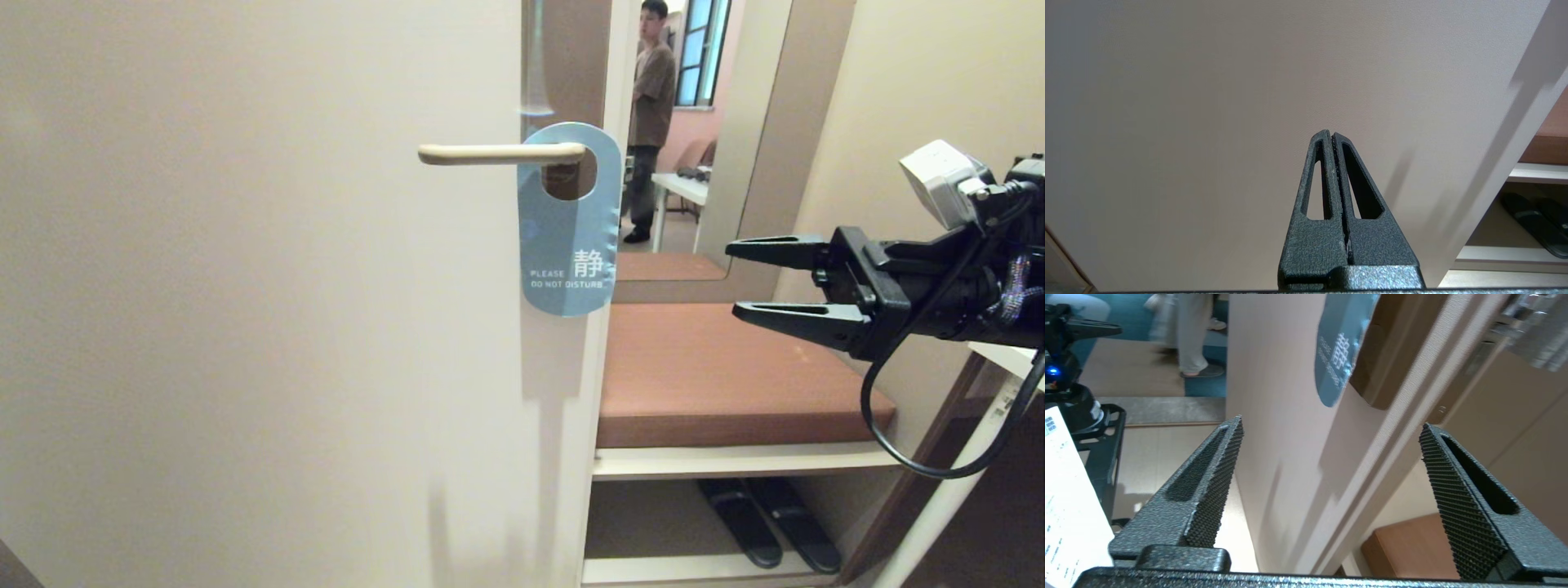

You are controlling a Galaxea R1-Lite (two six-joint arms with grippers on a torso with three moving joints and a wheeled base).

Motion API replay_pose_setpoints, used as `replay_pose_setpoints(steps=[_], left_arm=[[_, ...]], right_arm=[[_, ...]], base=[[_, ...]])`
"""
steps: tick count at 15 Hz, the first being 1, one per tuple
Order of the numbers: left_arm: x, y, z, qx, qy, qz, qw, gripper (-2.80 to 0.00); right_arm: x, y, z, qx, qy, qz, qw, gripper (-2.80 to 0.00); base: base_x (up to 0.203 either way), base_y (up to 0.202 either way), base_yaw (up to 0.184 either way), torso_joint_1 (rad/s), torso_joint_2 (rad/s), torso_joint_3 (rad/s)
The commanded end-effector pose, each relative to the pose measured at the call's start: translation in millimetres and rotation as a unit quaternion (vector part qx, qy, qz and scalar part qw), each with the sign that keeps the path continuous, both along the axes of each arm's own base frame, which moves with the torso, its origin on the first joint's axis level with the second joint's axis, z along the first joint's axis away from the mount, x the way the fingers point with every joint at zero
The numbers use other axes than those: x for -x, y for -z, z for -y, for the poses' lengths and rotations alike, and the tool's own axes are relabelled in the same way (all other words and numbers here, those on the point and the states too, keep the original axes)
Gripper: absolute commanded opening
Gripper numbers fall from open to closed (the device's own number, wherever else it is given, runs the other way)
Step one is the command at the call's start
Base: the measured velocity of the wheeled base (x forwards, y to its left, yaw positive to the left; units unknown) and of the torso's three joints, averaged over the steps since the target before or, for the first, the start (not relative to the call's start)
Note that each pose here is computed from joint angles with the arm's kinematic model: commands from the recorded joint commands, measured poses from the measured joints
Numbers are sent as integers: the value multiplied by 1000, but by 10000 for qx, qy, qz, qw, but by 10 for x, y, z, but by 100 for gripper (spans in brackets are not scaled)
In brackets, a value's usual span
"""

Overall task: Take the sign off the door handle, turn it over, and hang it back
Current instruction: Take down the sign

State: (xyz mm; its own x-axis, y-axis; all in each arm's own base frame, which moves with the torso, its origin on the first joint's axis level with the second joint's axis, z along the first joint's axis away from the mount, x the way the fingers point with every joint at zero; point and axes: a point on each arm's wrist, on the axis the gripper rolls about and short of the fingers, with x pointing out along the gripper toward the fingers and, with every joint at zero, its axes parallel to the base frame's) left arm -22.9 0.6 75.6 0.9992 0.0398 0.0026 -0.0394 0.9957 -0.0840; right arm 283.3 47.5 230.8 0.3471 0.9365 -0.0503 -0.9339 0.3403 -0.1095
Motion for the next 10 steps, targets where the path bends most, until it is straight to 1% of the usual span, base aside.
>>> replay_pose_setpoints(steps=[1, 7, 10], left_arm=[[-1, -1, 0, 9, -2, -5, 10000, -280], [-1, -1, 0, 9, 0, -5, 10000, -280], [-1, -1, 0, 4, -8, -5, 10000, -280]], right_arm=[[-40, 20, -53, 0, -118, -11, 9999, 0], [-179, -55, -199, -20, -328, 149, 9993, 0], [-193, -36, -314, -18, -496, 126, 9987, 0]], base=[[0, 0, 0, 0, 0, 0], [0, 0, 0, 0, 0, 0], [0, 0, 0, 0, 0, 0]])
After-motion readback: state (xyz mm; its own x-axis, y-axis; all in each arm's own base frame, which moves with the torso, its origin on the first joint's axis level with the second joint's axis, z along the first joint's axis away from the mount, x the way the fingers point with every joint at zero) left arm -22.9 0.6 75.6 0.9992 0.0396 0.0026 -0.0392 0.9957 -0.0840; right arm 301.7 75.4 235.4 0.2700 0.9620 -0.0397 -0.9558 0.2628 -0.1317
